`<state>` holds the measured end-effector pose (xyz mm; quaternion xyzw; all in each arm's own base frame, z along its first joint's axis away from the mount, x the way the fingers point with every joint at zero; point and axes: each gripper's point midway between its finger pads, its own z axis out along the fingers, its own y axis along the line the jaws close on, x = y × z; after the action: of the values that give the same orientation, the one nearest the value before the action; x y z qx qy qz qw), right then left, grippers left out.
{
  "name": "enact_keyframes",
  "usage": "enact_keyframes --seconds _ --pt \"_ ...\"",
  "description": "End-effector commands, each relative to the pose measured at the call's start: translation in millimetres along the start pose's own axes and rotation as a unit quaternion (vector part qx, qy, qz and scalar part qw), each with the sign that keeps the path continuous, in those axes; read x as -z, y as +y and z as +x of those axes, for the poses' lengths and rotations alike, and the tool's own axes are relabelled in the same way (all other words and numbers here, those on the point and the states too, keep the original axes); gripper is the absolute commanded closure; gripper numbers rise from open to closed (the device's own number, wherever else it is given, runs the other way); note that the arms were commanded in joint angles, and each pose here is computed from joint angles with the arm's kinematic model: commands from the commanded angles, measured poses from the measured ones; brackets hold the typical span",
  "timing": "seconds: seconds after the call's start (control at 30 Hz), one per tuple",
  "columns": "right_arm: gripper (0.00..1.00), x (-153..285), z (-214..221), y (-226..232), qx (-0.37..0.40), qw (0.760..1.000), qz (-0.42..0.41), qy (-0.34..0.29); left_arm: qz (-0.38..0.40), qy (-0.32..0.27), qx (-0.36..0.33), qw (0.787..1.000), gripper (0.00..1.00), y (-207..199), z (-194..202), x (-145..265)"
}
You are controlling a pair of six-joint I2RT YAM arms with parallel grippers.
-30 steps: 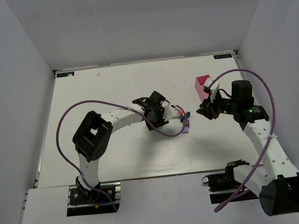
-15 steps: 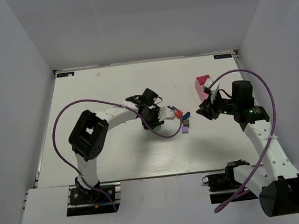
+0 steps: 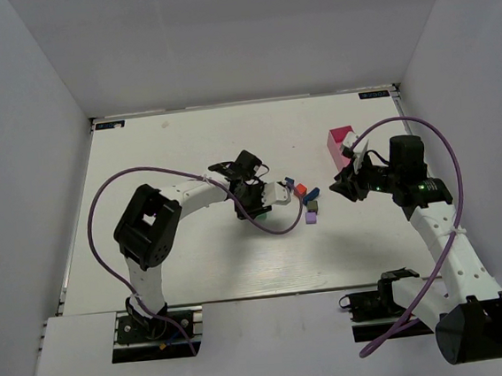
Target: Build the wood block tower
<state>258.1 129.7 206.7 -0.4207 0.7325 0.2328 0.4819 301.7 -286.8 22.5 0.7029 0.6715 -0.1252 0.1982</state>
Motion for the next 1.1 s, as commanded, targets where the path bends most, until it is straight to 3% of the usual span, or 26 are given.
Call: enact_keyframes --seconds 0.0,0.2,0.67,0.87,0.9,1.0,1.07 --pt "0.6 0.6 1.6 6.3 -0.001 1.0 -0.011 -0.003 -0.031 -0.018 -0.006 0.999 0.92 13.1 -8.8 22.2" --pt "0.58 1.1 1.4 5.1 -0.001 1.0 -0.008 -0.003 -0.038 -0.017 -0.007 0.999 0.91 14.2 -8.2 23.9" --pt "0.57 0.6 2.0 6.1 0.0 1.0 -0.01 -0.002 -0.04 -0.01 0.003 0.999 0.68 14.8 -1.3 23.6" --pt "0.57 1.2 1.7 5.3 0.0 1.0 -0.008 -0.003 -0.043 -0.007 0.003 0.999 0.47 15.8 -0.1 24.0" --pt "0.57 1.5 1.8 5.4 -0.001 1.0 -0.008 -0.003 -0.043 -0.007 0.003 0.999 0.39 15.8 -0.1 24.0" --pt "0.57 1.0 2.5 5.7 -0.003 1.0 -0.009 -0.002 -0.046 -0.003 0.003 0.999 0.37 17.1 1.3 24.4" --pt "0.57 1.6 1.0 5.4 -0.001 1.0 -0.008 -0.003 -0.046 -0.003 0.003 0.999 0.19 17.1 1.3 24.4"
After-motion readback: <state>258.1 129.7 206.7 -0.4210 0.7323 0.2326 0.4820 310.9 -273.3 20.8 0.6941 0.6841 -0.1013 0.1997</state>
